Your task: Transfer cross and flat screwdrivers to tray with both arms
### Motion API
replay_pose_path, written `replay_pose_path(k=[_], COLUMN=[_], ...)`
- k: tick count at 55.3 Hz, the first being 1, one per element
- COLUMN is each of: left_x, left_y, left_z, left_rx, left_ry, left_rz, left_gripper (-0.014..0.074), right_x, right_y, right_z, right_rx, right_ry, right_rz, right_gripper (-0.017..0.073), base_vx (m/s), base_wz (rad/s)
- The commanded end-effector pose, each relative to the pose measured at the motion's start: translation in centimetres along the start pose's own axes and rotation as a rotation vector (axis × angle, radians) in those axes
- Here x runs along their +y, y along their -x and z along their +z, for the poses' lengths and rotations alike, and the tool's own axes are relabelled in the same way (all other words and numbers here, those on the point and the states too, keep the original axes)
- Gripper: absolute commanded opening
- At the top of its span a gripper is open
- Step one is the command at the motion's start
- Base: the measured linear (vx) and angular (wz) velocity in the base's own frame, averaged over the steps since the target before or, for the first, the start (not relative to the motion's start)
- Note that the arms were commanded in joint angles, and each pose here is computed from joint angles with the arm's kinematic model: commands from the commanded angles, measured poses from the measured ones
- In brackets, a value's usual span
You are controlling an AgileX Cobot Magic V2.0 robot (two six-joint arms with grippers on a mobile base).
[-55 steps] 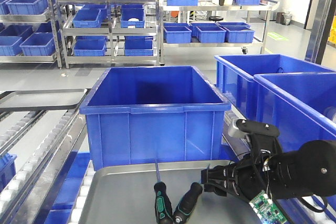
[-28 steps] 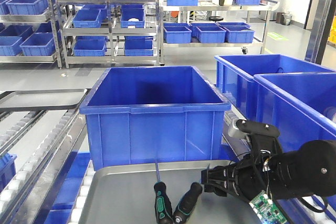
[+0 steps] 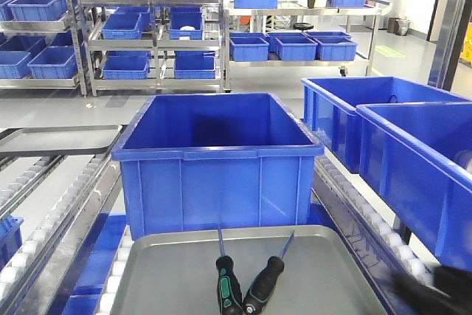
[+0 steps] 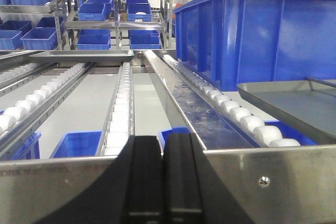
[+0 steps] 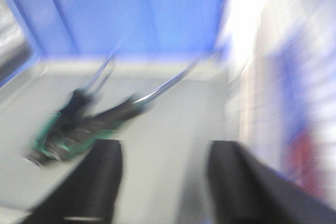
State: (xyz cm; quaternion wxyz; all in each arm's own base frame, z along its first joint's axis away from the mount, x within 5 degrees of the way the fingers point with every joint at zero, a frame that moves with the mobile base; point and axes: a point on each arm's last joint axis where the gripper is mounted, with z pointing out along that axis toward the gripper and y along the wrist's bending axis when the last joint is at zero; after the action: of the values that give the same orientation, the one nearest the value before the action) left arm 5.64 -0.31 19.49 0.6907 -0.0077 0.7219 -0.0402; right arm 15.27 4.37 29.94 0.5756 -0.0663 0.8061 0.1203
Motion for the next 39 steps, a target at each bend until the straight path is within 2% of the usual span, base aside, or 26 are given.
replay_pose_path(k=[1, 7, 9, 14, 17, 20, 27, 39], left_x=[0.0, 0.0, 0.0, 0.0, 0.0, 0.0, 0.0, 0.0], left_y=[1.5, 1.5, 1.5, 1.5, 1.5, 1.5, 1.5, 1.5], left_z=[-0.3, -0.3, -0.3, -0.3, -0.3, -0.3, -0.3, -0.3], left_rx=[-0.108, -0.108, -0.108, -0.108, -0.108, -0.108, -0.106, -0.105], left_ry=[0.003, 0.003, 0.003, 0.003, 0.003, 0.003, 0.003, 0.003], left_rz=[-0.008, -0.008, -0.008, -0.008, -0.008, -0.008, -0.008, -0.008], left_gripper=[-0.0006, -0.0006, -0.0006, -0.0006, -0.0006, -0.0006, -0.0006, -0.0006], right_x=[-1.3, -2.3, -2.5, -2.7, -2.7, -2.8, -3.0, -3.0], right_y=[-0.5, -3.8, -5.0, -8.3, -9.9, -11.2, -12.9, -12.9], right_z=[-2.9, -6.1, -6.7, -7.5, -7.7, -7.6, -6.7, -6.7], right_rx=[-0.178, -0.283, -0.306, -0.341, -0.367, -0.388, -0.332, -0.329], right_ry=[-0.083, -0.193, -0.222, -0.270, -0.278, -0.273, -0.251, -0.235], right_rz=[-0.041, -0.034, -0.055, -0.150, -0.174, -0.149, -0.038, -0.038], right_gripper=[0.0278, 0.0151, 0.0110, -0.0001, -0.0013, -0.0013, -0.0010, -0.0010], base_vx=[0.00, 0.00, 0.00, 0.00, 0.00, 0.00, 0.00, 0.00], base_wz=[0.00, 0.00, 0.00, 0.00, 0.00, 0.00, 0.00, 0.00])
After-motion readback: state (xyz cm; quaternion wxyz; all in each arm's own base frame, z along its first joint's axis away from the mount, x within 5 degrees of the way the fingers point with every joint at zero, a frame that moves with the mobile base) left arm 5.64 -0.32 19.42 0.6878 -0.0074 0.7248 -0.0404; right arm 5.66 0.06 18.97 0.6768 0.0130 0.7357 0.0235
